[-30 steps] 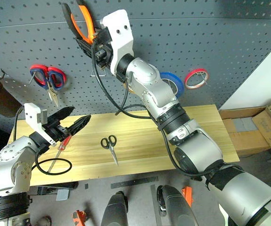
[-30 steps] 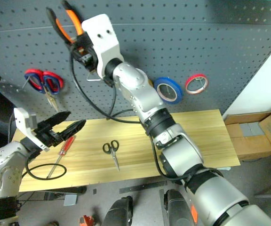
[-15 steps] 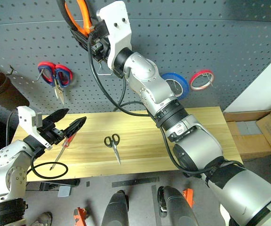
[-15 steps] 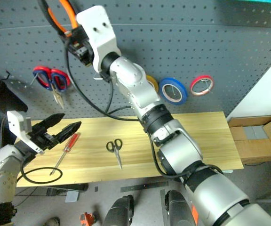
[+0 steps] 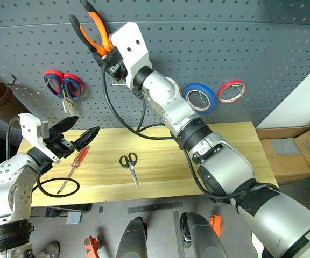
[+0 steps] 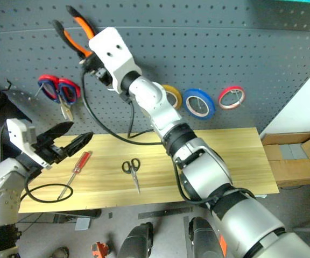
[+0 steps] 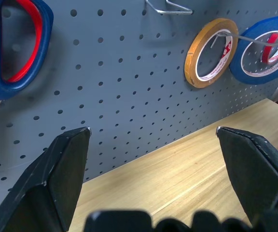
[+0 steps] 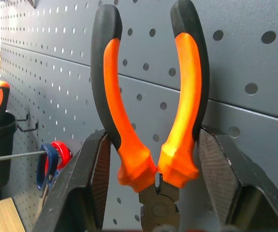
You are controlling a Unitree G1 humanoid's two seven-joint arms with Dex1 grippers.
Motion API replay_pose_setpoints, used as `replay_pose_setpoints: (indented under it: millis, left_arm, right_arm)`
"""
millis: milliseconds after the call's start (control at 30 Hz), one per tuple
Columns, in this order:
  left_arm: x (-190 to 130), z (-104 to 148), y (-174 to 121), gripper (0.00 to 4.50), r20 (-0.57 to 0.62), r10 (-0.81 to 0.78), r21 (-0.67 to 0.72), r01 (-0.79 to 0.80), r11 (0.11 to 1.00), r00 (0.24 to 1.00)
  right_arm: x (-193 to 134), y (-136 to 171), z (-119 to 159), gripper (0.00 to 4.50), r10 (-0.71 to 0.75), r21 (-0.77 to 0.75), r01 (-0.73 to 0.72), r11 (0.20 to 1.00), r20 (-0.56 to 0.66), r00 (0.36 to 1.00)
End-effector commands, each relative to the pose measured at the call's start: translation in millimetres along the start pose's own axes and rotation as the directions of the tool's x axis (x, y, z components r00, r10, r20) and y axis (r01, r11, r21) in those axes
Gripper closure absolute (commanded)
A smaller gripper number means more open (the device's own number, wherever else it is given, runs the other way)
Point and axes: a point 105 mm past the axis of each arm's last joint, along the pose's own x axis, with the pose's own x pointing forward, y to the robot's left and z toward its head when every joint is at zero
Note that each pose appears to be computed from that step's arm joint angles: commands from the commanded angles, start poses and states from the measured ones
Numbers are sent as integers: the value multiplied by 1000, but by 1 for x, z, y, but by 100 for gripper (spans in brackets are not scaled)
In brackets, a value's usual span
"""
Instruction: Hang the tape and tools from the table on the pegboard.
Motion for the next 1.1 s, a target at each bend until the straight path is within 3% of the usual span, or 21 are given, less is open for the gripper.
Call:
replay_pose_setpoints:
  millis: [33, 233, 433, 700, 1000, 1100]
  left_arm:
    - [1, 8, 0, 0, 22, -9, 39, 8, 999, 1000]
    - [3, 8, 2, 0, 24, -7, 44, 6, 999, 1000]
    - [4, 7, 5, 0, 27, -6, 49, 5, 999, 1000]
    - [8, 8, 7, 0, 33, -5, 61, 3, 998, 999]
    - [12, 9, 9, 0, 39, 0, 72, -3, 997, 999]
    - [12, 9, 10, 0, 40, 1, 75, -4, 997, 999]
  right_arm:
    - [17, 65, 28, 230, 108, 91, -119, 989, 112, 988]
    - [11, 74, 8, 230, 128, 131, -134, 982, 54, 990]
    - [9, 70, 7, 230, 110, 147, -117, 982, 56, 992]
    - [-2, 61, -16, 230, 65, 104, -64, 992, -12, 998]
    - [-6, 51, -15, 230, 26, 86, -25, 996, -8, 1000]
    - [-6, 48, -13, 142, 11, 93, -11, 996, -6, 1000]
